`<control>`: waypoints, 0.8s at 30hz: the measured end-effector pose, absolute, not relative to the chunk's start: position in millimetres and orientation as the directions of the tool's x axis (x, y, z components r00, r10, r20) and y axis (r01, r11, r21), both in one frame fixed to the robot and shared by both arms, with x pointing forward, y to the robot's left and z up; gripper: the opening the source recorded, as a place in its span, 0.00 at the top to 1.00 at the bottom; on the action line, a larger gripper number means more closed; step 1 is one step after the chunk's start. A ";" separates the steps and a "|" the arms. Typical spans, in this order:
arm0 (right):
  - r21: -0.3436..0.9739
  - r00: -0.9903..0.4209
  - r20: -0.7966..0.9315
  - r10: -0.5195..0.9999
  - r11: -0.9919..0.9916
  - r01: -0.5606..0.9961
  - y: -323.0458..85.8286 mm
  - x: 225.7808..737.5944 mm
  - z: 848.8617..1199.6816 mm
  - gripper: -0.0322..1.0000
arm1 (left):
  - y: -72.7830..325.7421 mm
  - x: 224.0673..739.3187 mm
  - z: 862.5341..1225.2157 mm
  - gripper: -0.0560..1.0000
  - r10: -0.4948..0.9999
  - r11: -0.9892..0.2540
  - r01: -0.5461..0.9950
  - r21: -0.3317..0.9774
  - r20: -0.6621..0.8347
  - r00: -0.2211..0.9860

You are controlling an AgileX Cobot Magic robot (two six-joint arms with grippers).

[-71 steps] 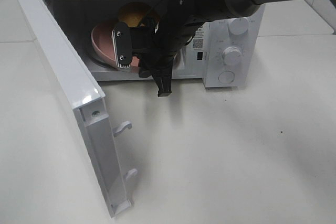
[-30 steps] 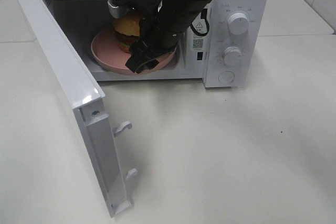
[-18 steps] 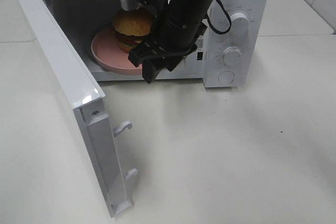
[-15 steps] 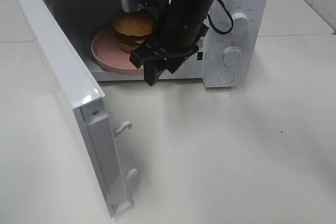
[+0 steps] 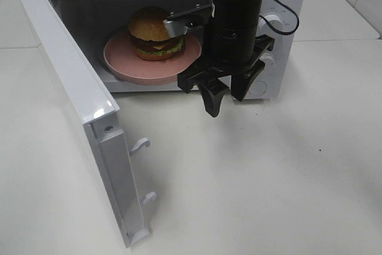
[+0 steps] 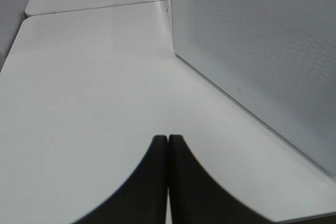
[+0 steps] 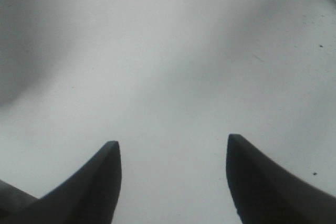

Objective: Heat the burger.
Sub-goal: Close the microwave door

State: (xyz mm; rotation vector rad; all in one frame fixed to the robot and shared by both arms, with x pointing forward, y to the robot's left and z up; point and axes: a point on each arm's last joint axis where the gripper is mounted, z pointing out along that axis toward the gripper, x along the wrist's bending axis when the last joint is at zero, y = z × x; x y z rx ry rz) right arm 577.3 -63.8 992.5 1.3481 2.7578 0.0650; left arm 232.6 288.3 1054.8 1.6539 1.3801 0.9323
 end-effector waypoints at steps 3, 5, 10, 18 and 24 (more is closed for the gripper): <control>0.064 -0.597 -0.094 0.797 0.604 0.795 -71.1 574.8 995.7 0.43 | 288.3 232.6 1054.8 0.94 0.988 -0.113 0.421 0.900 0.057 0.144; 0.059 -0.588 -0.108 0.802 0.595 0.801 -77.3 570.5 998.5 0.43 | 288.3 232.6 1054.8 0.94 0.988 -0.113 0.421 0.900 0.057 0.144; 0.036 -0.564 -0.111 0.818 0.570 0.821 -96.7 563.4 1000.5 0.43 | 288.3 232.6 1054.8 0.94 0.988 -0.113 0.421 0.900 0.057 0.144; 0.057 -0.338 -0.114 0.934 0.345 0.937 -185.0 554.6 1025.3 0.43 | 288.3 232.6 1054.8 0.94 0.988 -0.113 0.421 0.900 0.057 0.144; 0.094 -0.234 -0.114 0.965 0.245 0.965 -219.0 543.0 1041.0 0.43 | 288.3 232.6 1054.8 0.94 0.988 -0.113 0.421 0.900 0.057 0.144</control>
